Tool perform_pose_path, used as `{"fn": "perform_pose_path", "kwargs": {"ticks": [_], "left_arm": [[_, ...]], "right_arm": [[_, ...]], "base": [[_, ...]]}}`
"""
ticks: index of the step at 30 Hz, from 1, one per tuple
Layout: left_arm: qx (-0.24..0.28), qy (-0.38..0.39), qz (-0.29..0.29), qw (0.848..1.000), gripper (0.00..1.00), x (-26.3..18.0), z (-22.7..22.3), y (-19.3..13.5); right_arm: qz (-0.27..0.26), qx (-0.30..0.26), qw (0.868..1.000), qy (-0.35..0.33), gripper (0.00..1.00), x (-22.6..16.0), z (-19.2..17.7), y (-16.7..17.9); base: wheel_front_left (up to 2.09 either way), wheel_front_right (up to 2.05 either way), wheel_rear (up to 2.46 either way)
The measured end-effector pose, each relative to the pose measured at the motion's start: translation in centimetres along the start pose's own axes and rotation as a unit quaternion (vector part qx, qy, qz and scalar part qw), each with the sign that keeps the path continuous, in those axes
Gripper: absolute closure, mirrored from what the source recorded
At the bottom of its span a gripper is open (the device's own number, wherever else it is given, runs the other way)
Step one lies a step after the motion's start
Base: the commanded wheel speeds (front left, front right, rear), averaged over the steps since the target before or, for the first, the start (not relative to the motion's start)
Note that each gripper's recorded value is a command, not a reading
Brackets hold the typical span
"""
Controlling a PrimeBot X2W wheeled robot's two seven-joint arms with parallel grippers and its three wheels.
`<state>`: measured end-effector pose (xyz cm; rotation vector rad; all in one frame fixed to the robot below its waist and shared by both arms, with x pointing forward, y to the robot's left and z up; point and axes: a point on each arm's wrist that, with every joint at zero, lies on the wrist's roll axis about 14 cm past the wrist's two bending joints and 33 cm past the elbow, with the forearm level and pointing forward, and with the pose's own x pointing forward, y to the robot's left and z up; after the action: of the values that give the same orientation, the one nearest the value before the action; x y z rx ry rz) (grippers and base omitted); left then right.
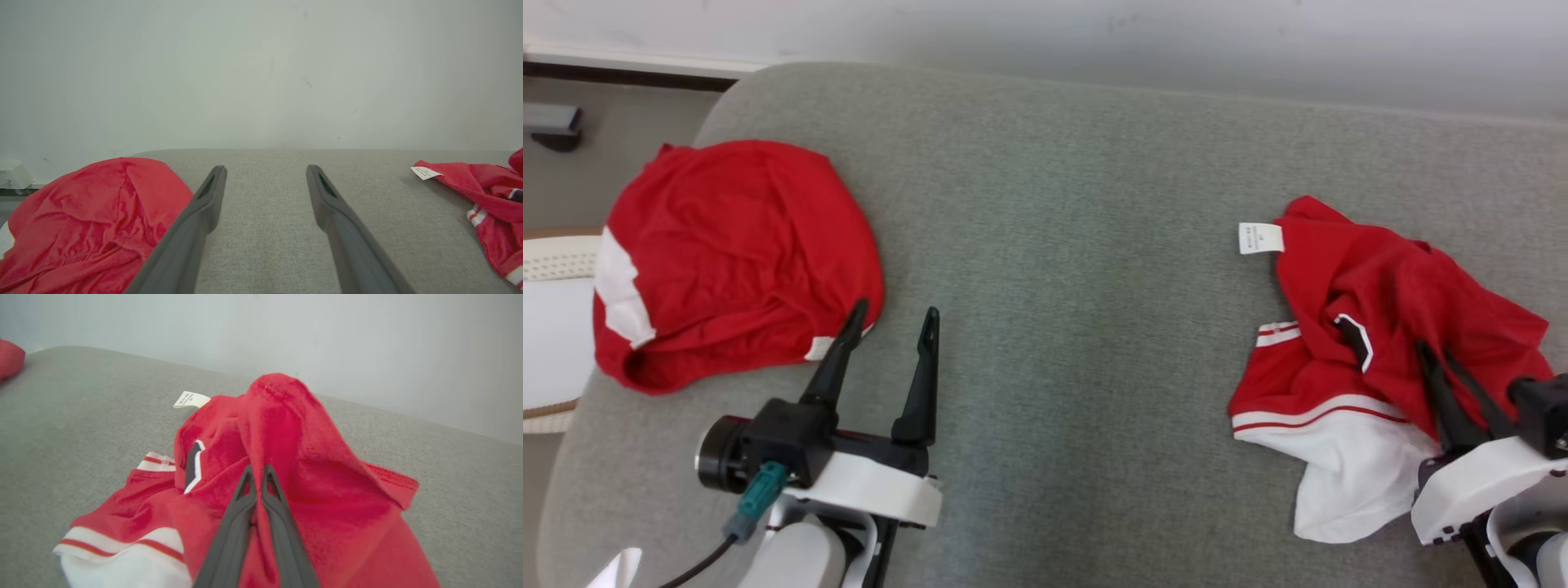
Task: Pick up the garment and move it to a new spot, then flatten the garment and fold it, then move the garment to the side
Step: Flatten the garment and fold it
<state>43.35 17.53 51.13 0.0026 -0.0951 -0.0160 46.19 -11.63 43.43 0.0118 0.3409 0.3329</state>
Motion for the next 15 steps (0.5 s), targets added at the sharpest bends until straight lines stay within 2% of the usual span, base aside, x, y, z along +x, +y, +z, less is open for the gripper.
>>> {"fn": "perform_pose_path", "kwargs": {"ticks": [3, 7, 12, 13, 14, 15], "left_arm": [[-0.001, -0.003, -0.007, 1.000, 0.00, 0.4, 0.1, -0.4], [-0.004, -0.007, -0.021, 1.000, 0.00, 0.8, 0.1, -1.3], [-0.007, -0.009, -0.036, 0.999, 0.00, 1.3, 0.0, -2.3], [-0.008, -0.009, -0.038, 0.999, 0.00, 1.4, 0.0, -2.5], [-0.009, -0.010, -0.040, 0.999, 0.00, 1.4, 0.0, -2.6], [-0.010, -0.009, -0.041, 0.999, 0.00, 1.5, 0.0, -2.7]], "right_arm": [[-0.021, 0.022, 0.999, -0.045, 1.00, -0.6, 2.1, -1.0], [-0.080, 0.060, 0.990, -0.100, 1.00, -2.4, 4.2, -4.1], [-0.179, 0.122, 0.971, -0.101, 1.00, -6.2, 1.8, -9.4], [-0.196, 0.135, 0.966, -0.096, 0.94, -7.0, 0.9, -10.4], [-0.210, 0.144, 0.963, -0.089, 0.53, -7.6, -0.1, -11.0], [-0.218, 0.160, 0.959, -0.082, 0.00, -8.0, -1.0, -11.5]], "base": [[0.00, 0.00, 0.00], [0.00, 0.00, 0.00], [0.00, 0.00, 0.00], [0.00, 0.00, 0.00], [0.00, 0.00, 0.00], [0.00, 0.00, 0.00]]}}
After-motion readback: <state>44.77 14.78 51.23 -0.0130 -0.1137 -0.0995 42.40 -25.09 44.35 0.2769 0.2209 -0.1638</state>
